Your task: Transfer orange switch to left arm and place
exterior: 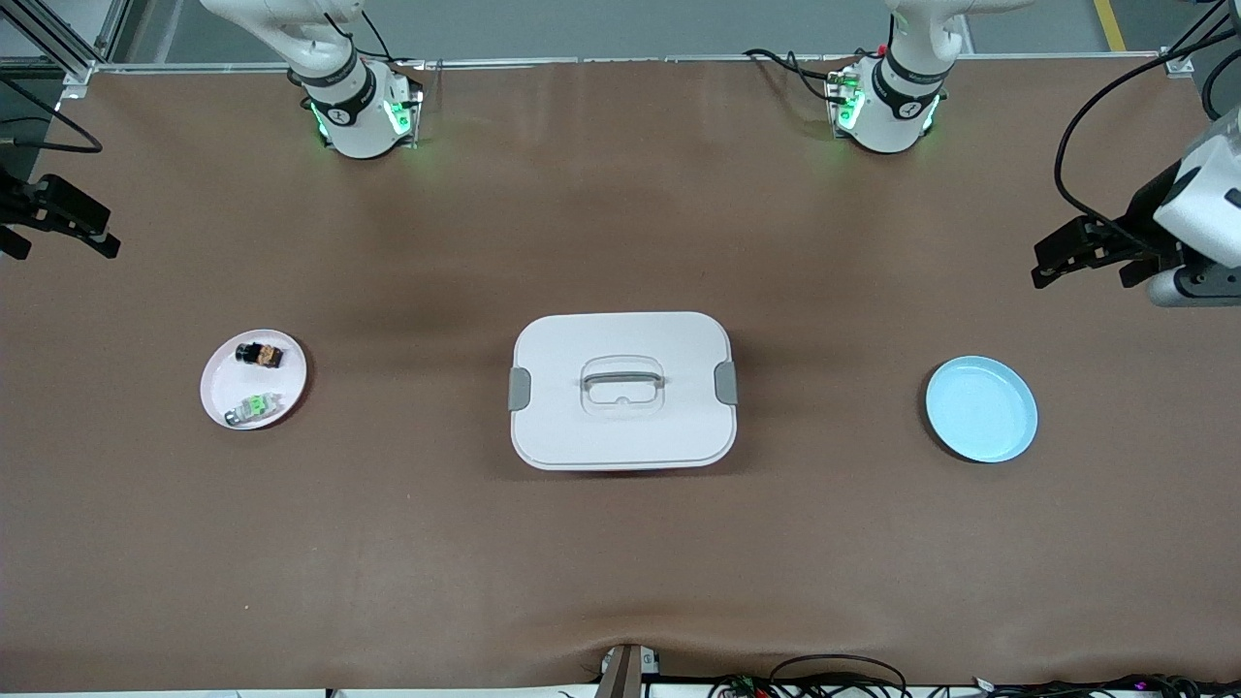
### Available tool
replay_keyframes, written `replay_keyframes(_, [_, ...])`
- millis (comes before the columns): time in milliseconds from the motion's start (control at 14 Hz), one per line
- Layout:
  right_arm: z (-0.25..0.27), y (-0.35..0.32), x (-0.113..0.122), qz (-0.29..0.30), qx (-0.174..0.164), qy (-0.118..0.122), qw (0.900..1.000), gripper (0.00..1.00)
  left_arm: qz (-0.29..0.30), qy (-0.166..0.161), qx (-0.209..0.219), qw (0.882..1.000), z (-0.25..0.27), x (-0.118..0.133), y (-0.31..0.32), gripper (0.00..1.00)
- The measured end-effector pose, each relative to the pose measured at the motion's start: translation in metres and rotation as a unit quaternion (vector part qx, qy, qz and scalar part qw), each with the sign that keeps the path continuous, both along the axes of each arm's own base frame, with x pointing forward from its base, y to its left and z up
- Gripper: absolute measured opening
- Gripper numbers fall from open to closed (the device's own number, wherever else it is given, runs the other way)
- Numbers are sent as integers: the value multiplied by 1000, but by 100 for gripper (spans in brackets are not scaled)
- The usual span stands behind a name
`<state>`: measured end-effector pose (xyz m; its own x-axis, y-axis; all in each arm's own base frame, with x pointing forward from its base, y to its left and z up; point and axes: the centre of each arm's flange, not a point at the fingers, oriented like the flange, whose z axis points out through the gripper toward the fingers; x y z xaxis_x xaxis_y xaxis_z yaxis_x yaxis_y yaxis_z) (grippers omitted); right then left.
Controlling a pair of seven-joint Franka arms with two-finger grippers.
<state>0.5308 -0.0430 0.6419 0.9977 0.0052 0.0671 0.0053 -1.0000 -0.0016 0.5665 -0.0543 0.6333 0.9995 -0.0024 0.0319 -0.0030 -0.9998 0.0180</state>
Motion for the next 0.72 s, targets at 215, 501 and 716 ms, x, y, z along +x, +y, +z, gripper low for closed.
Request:
replay_keyframes(215, [-12,0,7,1,1,11,1000,100,-5,-6,0,1000,10,-7,-7,100])
replay_keyframes(501, [-47,-1,20,1,4,53,999,100,-6,4,2,1000,11,-11,-8,100])
replay_keyframes(716, [-92,-12,34,-8,6,90,996,100,-6,-7,1,1000,22,-12,-8,100])
